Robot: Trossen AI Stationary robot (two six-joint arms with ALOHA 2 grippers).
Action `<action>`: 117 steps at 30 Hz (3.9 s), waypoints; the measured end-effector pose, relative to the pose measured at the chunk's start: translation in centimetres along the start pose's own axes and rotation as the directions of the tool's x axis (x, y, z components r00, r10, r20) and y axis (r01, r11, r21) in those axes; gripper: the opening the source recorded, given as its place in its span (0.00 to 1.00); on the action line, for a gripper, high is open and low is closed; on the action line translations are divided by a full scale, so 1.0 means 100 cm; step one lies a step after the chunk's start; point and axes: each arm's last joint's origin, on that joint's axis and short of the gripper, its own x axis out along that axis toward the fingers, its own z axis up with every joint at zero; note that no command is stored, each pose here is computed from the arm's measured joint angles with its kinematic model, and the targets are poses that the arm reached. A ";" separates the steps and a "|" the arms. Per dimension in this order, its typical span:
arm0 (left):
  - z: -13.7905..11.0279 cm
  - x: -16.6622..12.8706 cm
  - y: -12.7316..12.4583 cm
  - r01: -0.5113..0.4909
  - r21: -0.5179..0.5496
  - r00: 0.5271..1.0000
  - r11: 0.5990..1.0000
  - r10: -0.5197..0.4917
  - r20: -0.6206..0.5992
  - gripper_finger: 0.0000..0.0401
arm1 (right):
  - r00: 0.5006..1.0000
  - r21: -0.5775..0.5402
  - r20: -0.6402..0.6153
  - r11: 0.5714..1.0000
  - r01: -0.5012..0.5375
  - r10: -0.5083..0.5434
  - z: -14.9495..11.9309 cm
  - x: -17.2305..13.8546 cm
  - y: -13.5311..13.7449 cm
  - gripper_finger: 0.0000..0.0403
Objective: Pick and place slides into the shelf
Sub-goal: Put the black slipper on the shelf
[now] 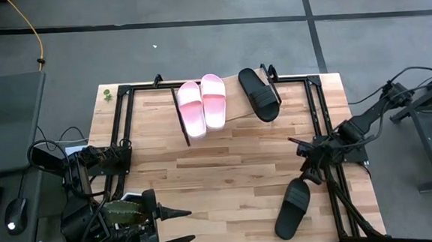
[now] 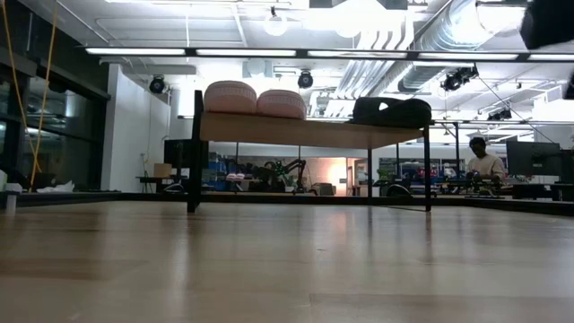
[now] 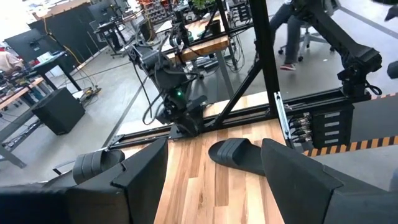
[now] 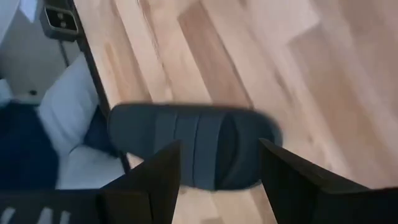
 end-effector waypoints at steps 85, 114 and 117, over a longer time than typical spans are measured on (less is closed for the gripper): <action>0.001 0.000 0.000 0.002 -0.038 1.000 0.999 -0.002 0.005 0.61 | 0.979 -0.122 0.026 0.973 -0.196 0.200 -0.002 0.098 0.026 0.00; 0.002 0.000 0.000 -0.009 -0.066 1.000 0.998 0.010 0.014 0.61 | 0.572 -0.405 0.713 0.904 -0.135 0.405 0.041 0.064 0.063 0.00; 0.002 0.000 0.000 -0.009 -0.070 1.000 0.997 0.010 0.014 0.61 | 0.504 -0.423 0.758 0.900 -0.105 0.415 0.049 0.058 0.064 0.00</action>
